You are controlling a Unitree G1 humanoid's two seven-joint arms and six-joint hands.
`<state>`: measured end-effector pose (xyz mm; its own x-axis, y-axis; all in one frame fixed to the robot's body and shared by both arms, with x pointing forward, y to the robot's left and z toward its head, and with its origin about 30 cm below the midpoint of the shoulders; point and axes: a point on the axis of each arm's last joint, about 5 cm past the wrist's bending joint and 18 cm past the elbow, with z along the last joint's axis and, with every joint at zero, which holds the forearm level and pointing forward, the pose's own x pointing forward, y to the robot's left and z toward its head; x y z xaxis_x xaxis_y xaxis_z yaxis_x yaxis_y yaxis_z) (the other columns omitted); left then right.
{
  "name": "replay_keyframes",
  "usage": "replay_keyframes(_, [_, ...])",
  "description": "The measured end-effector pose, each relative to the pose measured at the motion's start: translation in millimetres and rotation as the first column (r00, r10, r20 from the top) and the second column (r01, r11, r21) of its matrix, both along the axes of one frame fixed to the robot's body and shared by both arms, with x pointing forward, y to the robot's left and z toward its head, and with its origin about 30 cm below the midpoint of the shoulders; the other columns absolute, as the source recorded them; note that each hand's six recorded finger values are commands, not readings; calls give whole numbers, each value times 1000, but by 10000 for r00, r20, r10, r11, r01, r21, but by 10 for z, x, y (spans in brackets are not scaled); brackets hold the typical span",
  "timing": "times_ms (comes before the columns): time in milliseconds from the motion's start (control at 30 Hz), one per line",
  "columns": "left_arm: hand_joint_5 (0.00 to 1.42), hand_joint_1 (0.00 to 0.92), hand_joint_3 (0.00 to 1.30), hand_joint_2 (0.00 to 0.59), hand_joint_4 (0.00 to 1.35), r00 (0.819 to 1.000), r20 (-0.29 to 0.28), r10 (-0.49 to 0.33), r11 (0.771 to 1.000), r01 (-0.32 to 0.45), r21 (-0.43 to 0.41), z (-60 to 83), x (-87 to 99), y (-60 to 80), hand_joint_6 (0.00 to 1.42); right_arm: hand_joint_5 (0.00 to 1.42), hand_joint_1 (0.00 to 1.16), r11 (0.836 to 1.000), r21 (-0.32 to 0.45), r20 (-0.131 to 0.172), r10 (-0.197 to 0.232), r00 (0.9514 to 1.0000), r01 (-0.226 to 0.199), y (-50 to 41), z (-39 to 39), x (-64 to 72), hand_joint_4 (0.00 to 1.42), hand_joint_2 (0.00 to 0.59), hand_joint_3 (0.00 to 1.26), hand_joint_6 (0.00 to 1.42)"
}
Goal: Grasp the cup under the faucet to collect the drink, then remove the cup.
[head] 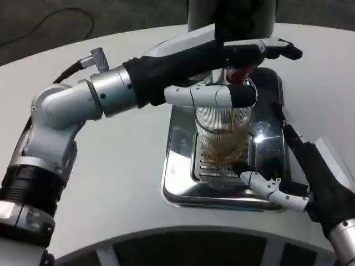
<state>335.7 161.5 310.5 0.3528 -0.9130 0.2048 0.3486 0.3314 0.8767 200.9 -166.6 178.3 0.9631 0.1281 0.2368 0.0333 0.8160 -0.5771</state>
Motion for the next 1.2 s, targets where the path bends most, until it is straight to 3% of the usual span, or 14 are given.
replay_keyframes(433, [69,0,169,74,45,9999,140,-19,10000,19,9,25,21,-3,42,44,675,9967,503,254,629,9977,-641,-37,-84,214,0,214,3,24])
replay_keyframes(1200, [71,0,169,73,48,9997,249,-53,10000,52,21,50,38,-11,43,61,679,9898,673,192,1243,9921,-1253,-15,-146,391,2,213,15,36])
